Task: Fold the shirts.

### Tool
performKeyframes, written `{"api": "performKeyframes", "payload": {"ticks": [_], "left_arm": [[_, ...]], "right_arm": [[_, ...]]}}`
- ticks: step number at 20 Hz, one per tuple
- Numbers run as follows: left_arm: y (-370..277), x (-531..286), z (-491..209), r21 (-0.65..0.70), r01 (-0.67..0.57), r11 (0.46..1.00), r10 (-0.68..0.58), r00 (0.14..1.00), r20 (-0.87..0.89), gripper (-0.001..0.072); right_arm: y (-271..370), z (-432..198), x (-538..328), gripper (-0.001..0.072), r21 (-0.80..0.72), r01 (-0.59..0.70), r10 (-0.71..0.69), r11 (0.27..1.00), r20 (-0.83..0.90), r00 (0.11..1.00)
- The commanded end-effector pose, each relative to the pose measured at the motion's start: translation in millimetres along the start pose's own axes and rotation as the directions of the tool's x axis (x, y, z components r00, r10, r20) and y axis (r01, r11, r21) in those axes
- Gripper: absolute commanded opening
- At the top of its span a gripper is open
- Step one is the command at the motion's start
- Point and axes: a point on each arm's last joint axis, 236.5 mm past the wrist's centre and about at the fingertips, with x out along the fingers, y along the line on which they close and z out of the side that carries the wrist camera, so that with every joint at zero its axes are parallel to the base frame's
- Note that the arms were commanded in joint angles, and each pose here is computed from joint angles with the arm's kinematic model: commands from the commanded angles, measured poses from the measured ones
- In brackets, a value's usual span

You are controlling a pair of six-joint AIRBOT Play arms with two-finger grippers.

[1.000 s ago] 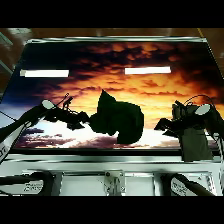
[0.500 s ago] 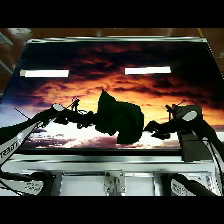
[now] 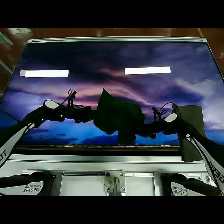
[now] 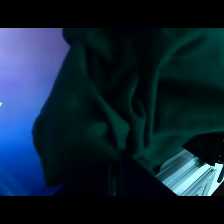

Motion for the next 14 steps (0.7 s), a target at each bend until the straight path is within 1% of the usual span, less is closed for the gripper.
{"api": "performKeyframes", "payload": {"ticks": [1,3,4,6,7,8,10,11,12,13,14], "left_arm": [[-15.8,-33.6,24.0,0.075,0.021,0.997,-0.028,0.995,0.098,0.0039],[-35.8,-78.4,51.8,0.183,-0.007,0.983,-0.032,0.977,0.211,0.0038],[-55.8,-109.9,65.4,0.253,-0.024,0.967,-0.048,0.960,0.275,0.0038],[-116.5,-184.8,81.5,0.414,-0.062,0.908,-0.121,0.908,0.401,0.0038],[-151.9,-225.9,84.1,0.489,-0.098,0.867,-0.168,0.866,0.470,0.0038],[-193.3,-273.0,81.2,0.560,-0.142,0.816,-0.234,0.806,0.544,0.0039],[-266.1,-359.8,58.6,0.655,-0.241,0.716,-0.364,0.672,0.645,0.0039],[-291.4,-393.9,43.3,0.677,-0.304,0.670,-0.405,0.615,0.677,0.0039],[-313.3,-424.4,25.6,0.685,-0.366,0.630,-0.441,0.558,0.703,0.0039],[-328.0,-446.8,10.3,0.682,-0.409,0.607,-0.464,0.514,0.721,0.0039],[-340.3,-465.5,-5.8,0.677,-0.454,0.579,-0.486,0.475,0.734,0.0039]], "right_arm": [[24.5,13.3,-14.4,0.0060,-0.104,-0.045,0.047,0.994,0.017,0.999],[42.7,33.7,-56.5,0.0059,-0.245,-0.013,0.035,0.969,0.084,0.996],[56.5,47.3,-90.7,0.0059,-0.324,0.020,0.032,0.946,0.153,0.988],[100.3,67.9,-178.8,0.0059,-0.479,0.098,0.084,0.872,0.344,0.935],[127.8,73.3,-230.5,0.0059,-0.526,0.149,0.135,0.837,0.463,0.876],[160.2,70.3,-290.1,0.0059,-0.566,0.215,0.202,0.796,0.583,0.787],[217.9,41.9,-395.1,0.0059,-0.599,0.348,0.344,0.722,0.746,0.570],[243.3,17.9,-442.4,0.0059,-0.598,0.405,0.418,0.691,0.788,0.451],[262.9,-8.4,-479.5,0.0059,-0.596,0.438,0.482,0.673,0.802,0.352],[274.0,-30.9,-504.4,0.0059,-0.590,0.463,0.521,0.661,0.805,0.283],[280.0,-51.0,-521.6,0.0059,-0.583,0.481,0.544,0.655,0.806,0.236]]}}
